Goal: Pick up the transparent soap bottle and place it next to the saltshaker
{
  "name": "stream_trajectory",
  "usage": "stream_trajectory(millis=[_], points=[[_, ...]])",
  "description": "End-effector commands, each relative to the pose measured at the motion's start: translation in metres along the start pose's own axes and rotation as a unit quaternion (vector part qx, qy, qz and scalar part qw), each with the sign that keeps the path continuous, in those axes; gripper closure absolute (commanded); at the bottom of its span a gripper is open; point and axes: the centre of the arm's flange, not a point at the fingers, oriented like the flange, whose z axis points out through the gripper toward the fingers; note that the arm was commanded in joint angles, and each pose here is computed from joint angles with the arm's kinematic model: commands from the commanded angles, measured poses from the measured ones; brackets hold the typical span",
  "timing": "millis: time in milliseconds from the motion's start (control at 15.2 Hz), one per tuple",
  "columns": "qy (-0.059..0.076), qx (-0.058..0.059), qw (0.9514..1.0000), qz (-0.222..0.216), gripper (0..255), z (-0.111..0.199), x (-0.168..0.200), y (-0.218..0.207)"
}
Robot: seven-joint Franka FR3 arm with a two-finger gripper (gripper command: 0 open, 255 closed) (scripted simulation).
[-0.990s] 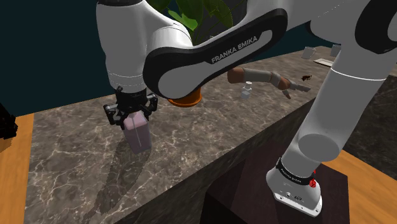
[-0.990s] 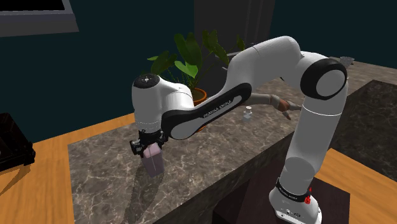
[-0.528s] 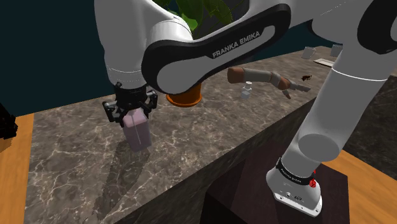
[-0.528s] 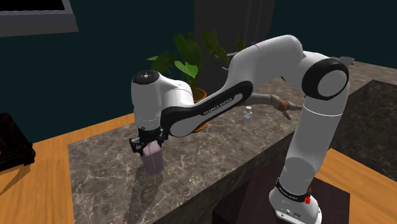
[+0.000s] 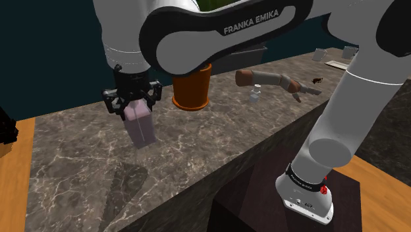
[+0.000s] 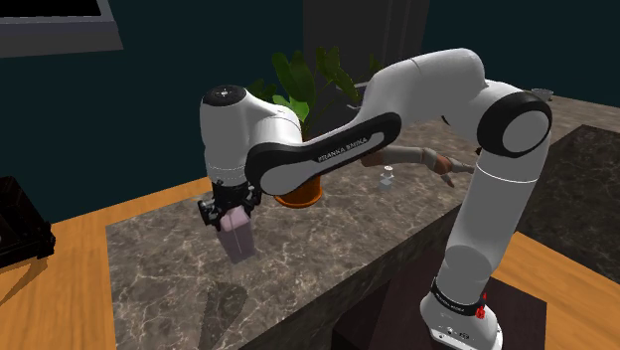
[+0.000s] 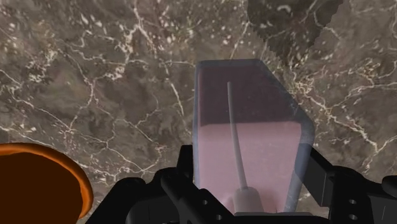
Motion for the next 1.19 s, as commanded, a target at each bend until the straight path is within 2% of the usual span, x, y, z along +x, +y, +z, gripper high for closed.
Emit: stream_trajectory(millis=[0, 1122], points=[[0.000, 0.000, 1.0000, 0.000, 255, -0.010, 0.003, -0.001], [0.000, 0.000, 1.0000, 0.000, 255, -0.096, 0.026, -0.002]])
